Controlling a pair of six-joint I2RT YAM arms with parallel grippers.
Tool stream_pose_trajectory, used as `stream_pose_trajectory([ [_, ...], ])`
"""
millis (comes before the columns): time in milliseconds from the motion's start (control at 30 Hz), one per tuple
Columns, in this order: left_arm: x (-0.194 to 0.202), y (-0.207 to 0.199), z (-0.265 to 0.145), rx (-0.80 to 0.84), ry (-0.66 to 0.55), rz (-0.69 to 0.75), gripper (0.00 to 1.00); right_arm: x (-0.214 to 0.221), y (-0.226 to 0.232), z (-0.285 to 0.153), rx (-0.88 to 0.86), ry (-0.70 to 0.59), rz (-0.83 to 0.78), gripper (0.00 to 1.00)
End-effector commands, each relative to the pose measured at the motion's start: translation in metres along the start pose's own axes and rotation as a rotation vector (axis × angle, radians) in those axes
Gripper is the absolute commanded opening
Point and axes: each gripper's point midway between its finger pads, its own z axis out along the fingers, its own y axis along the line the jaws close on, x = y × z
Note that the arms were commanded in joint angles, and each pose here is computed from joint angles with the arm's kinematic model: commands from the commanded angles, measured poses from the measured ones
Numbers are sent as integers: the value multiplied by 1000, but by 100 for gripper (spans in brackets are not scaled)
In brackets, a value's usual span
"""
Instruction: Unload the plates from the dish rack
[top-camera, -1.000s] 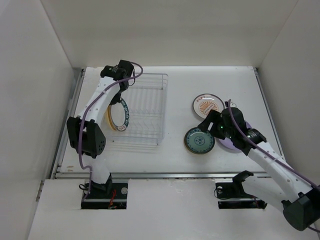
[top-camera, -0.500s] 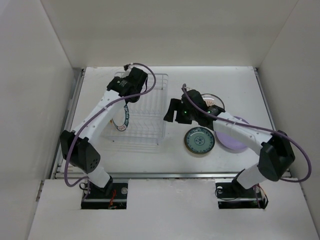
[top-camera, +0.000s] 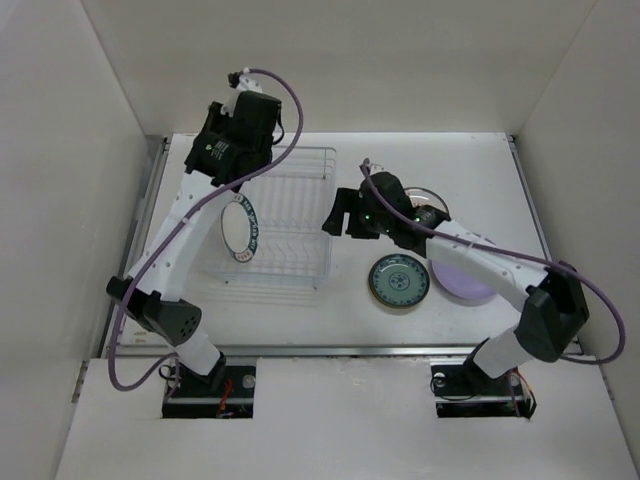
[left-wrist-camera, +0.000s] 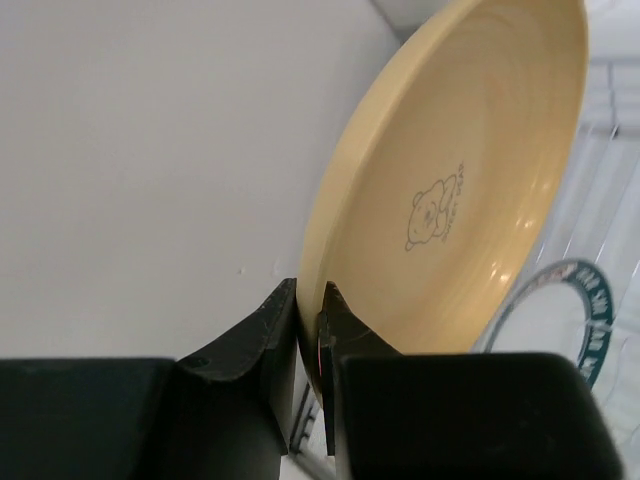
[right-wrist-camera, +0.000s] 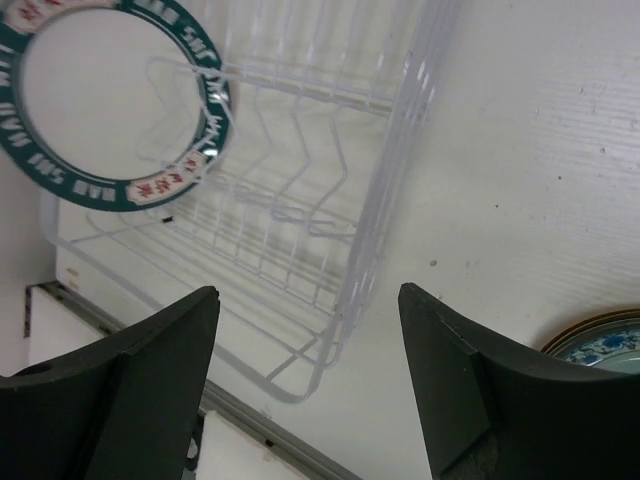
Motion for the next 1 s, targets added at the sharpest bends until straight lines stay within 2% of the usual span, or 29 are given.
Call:
stream_pose_trajectory([
  [0,-37,48,-25,-31,-120,-153,0,-35,28,-35,-99,-137,-34,78],
  [67,-44,43,-34,75,-151,-207,0,-43,34,-51,-130,-175,-33,80],
  [100,-46,23,-44,251,-166,-199,0,-49,40,-60,-152,-201,-32,80],
  [167,-44,-8,-62,472,-158,-209,0,-55,44,-81,-193,-252,-30,82],
  [200,-33,-25,-72,580,-125,-171,0,-59,44,-88,-199,-278,-18,85],
  [233,-30,-58,-94,794,-115,-134,0,-60,45,-96,-213,-296,-17,85],
  [300,-17,-97,-111,983,-37,-74,0,-62,45,-112,-239,-336,0,86],
  [333,-7,-123,-127,1131,28,-44,0,-66,41,-116,-221,-362,30,89],
  [467,3,-158,-158,1384,95,-17,0,-60,19,-118,-147,-364,93,89],
  [633,-5,-164,-195,1612,69,-13,0,-36,-37,-100,92,-298,151,87],
  [767,-1,-162,-212,1712,70,7,0,-28,-36,-105,44,-305,153,65],
  [800,1,-164,-210,1712,71,17,0,-32,-36,-110,41,-325,167,55],
  [833,1,-164,-210,1712,71,17,0,-35,-43,-113,68,-358,188,53],
  [867,3,-165,-206,1706,88,13,0,-33,-49,-122,89,-366,199,53],
  [900,3,-164,-202,1679,79,13,0,-33,-53,-127,107,-374,200,60],
  [967,9,-168,-184,1584,93,23,0,-36,-59,-141,146,-386,191,67],
])
